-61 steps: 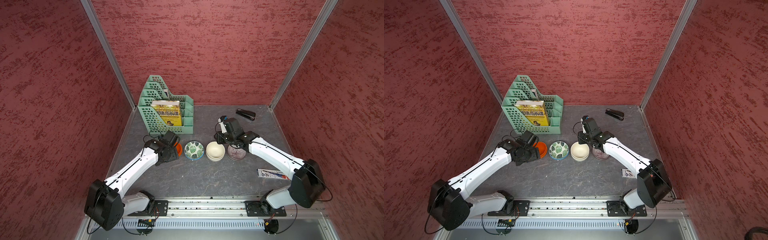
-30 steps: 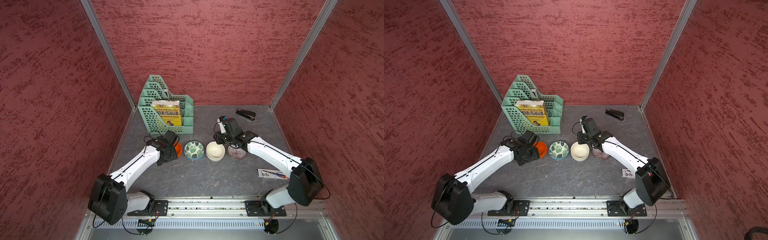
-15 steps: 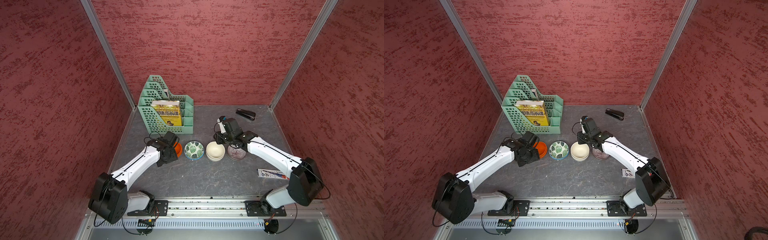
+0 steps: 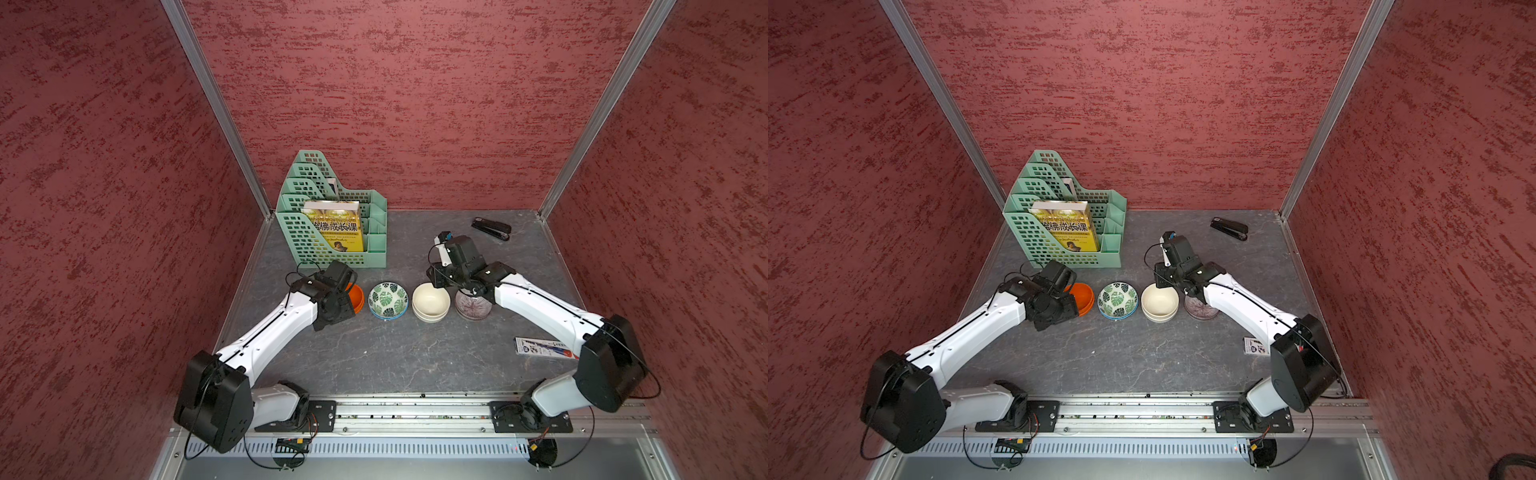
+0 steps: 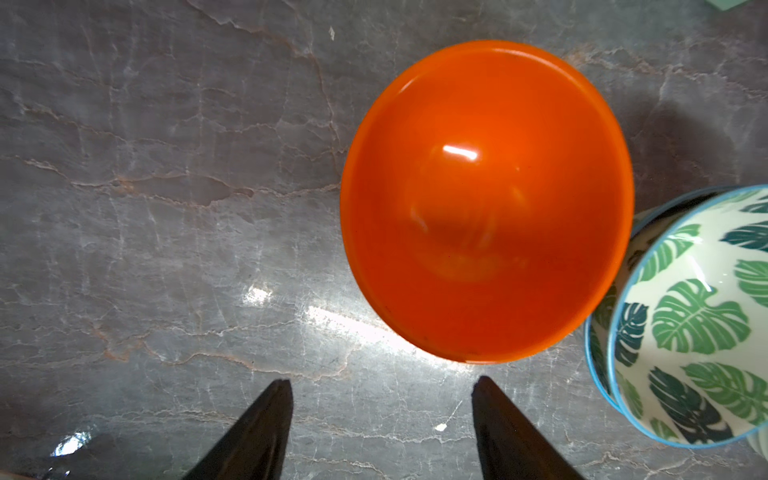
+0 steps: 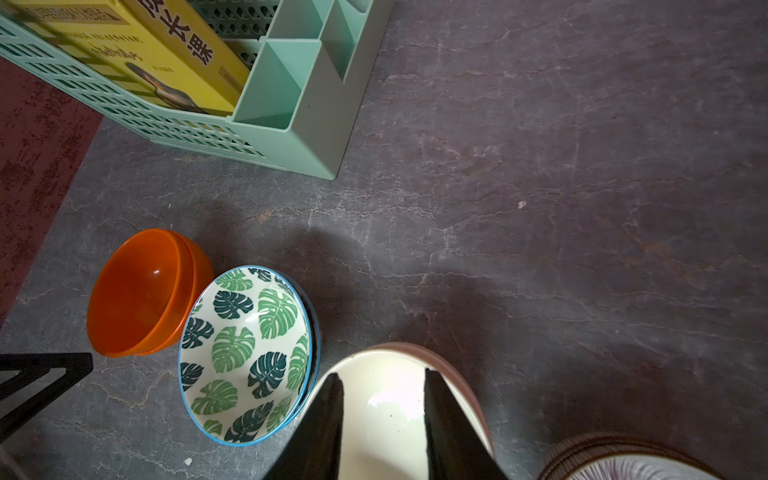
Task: Stack the bowls
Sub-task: Adjust the bowl on the bowl.
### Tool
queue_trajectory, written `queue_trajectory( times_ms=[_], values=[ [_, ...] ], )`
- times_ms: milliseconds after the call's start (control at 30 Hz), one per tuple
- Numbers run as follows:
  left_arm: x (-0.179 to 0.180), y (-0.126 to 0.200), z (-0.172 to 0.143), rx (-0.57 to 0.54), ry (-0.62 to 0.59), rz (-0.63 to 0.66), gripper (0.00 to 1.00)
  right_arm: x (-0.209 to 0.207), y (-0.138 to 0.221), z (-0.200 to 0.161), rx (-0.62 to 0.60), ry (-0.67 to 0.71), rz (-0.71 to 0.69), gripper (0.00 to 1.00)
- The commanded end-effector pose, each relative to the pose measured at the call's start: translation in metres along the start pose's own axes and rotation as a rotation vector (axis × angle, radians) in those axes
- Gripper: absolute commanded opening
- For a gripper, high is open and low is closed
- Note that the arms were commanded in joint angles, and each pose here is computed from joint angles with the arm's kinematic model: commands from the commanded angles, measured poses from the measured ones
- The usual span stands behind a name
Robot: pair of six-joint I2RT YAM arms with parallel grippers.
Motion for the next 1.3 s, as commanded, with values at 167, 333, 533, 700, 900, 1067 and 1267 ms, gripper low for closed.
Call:
queue_trajectory(
  times_ms=[167,333,533,700,900,1067,1267],
  values=[
    [-0.003,-0.003,0.007,-0.007,-0.010,0.001,0.71,0.001,0.000,0.000,-0.023,0.007,-0.005,0.35],
    [-0.003,-0.012,0.004,0.012,-0.014,0.008,0.71,0.000,0.002,-0.001,-0.024,0.007,-0.011,0.35],
    [-0.002,-0.014,0.002,0.016,-0.015,0.013,0.71,0.000,0.002,-0.001,-0.024,0.008,-0.011,0.35],
    [0.001,-0.019,0.000,0.025,-0.014,0.020,0.71,0.000,0.002,-0.001,-0.026,0.005,-0.010,0.36],
    [0.002,-0.021,0.000,0.030,-0.008,0.023,0.71,-0.001,0.004,-0.001,-0.029,0.007,-0.015,0.36],
    [0.000,-0.008,0.003,-0.002,-0.002,-0.012,0.71,-0.001,0.004,-0.002,-0.029,0.007,-0.019,0.36],
    [-0.001,0.009,0.014,-0.050,0.005,-0.022,0.72,0.002,-0.001,0.001,-0.026,0.002,0.003,0.35]
  ],
)
Point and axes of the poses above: each gripper's point midway between its finger pads, its own y axis back along the fingers, its own x axis along the line the jaws close on, z = x × y, the point moved 8 cm from there along y, back along the fingers, and after that the axes turned 3 degrees about y, right-handed, at the moved point
